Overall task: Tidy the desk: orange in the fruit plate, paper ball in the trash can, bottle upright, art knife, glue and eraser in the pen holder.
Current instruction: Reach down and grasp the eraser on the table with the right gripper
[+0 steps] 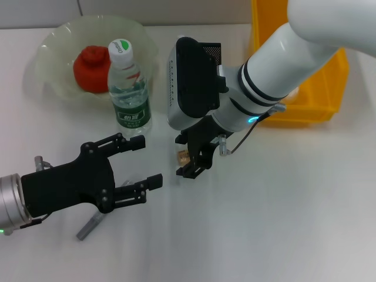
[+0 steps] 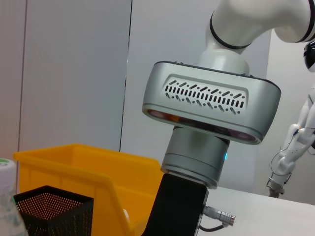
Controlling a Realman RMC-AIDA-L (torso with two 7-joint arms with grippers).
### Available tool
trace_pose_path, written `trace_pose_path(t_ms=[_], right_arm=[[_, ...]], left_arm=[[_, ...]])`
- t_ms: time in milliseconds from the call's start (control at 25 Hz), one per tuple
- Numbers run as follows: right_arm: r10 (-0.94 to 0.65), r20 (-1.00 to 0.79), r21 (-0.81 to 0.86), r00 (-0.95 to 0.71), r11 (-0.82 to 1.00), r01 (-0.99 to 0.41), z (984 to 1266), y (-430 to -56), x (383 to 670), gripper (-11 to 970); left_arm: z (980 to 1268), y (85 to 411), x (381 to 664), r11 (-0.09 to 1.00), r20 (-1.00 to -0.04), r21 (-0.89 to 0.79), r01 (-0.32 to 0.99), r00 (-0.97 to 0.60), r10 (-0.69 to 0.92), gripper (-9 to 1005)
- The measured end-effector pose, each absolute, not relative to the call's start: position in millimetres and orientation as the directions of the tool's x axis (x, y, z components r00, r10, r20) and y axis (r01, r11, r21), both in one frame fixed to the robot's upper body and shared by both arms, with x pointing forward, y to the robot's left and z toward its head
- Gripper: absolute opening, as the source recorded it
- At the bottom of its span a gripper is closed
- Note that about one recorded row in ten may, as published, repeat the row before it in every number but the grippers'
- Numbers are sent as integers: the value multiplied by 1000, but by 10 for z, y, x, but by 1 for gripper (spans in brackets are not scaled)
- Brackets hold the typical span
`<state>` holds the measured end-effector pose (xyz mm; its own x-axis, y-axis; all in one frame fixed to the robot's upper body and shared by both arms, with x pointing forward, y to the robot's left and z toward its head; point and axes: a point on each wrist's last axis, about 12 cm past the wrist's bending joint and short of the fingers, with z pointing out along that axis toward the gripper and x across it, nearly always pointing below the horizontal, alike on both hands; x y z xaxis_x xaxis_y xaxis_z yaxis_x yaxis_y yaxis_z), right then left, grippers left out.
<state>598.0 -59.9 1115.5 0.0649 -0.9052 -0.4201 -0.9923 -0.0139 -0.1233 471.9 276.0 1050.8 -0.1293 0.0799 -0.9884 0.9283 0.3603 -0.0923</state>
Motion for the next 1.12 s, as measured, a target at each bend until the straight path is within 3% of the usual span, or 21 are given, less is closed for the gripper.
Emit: trace_pose_path(t_ms=[360,880,1120], right_arm=[[-908,-416,-120,53,-3,-993,11123,-624,5988,679],[-907,-418,-121,41,11,-993,11093,-651,5993,551],[-907,-420,-123,42,11,-992,11093,-650,5995,551]], left_arm=[[10515,2754,4730,357,-989,-84,930,-121,83,799],[10525,2740,4751,353,-990,-81,932,-117,81,799],[10523,2739,4749,354,-990,-83,932,-118,80,799]])
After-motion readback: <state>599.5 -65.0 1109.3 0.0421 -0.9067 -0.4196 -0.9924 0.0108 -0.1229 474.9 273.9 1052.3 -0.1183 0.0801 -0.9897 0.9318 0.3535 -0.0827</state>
